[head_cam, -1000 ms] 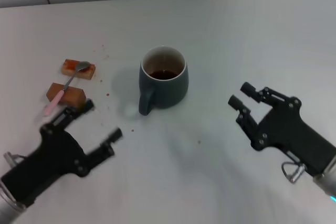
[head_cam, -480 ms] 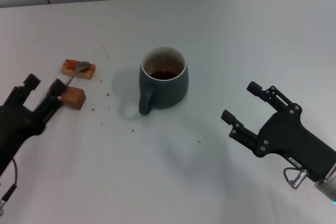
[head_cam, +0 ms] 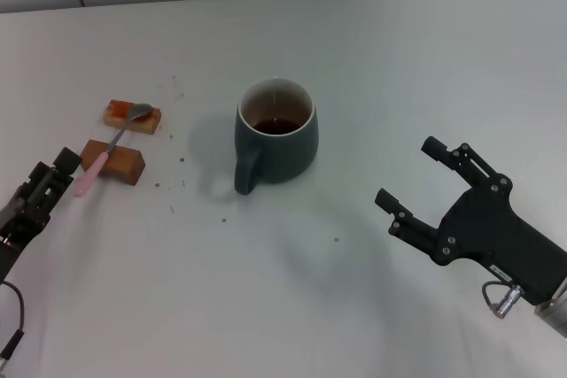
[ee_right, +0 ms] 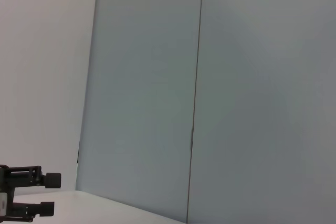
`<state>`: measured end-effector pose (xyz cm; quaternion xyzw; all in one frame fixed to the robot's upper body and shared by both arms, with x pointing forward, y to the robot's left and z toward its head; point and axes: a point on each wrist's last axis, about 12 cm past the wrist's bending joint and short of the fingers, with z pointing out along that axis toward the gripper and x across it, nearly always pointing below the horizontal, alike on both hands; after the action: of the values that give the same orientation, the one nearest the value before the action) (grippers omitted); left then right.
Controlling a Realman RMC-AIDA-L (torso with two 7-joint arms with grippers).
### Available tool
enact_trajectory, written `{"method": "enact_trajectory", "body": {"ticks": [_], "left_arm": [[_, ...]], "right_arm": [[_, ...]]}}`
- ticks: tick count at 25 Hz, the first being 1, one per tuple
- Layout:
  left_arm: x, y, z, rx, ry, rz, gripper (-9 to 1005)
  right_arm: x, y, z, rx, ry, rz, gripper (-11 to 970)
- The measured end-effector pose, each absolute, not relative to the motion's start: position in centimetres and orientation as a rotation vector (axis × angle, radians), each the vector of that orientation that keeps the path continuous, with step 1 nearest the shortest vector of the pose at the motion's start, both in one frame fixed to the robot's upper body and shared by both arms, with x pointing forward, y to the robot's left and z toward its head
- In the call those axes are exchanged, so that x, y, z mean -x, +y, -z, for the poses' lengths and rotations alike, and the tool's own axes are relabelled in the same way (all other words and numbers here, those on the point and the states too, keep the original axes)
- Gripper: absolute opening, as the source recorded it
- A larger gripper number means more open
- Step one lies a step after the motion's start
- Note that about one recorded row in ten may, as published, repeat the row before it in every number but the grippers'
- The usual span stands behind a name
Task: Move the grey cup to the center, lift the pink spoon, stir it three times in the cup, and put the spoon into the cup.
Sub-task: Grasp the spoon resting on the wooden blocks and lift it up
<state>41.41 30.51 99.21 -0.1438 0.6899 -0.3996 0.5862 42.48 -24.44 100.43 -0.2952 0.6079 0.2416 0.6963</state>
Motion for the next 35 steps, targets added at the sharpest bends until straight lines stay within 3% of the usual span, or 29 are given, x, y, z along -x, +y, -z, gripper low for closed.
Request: {"method": "enact_trajectory", "body": {"ticks": [35], "left_arm": [[-42.27, 30.19, -98.19, 0.491, 1.694, 1.005, 728]], "right_arm": [[-42.49, -24.57, -100.30, 0.681, 1.362, -0.533, 838]]}}
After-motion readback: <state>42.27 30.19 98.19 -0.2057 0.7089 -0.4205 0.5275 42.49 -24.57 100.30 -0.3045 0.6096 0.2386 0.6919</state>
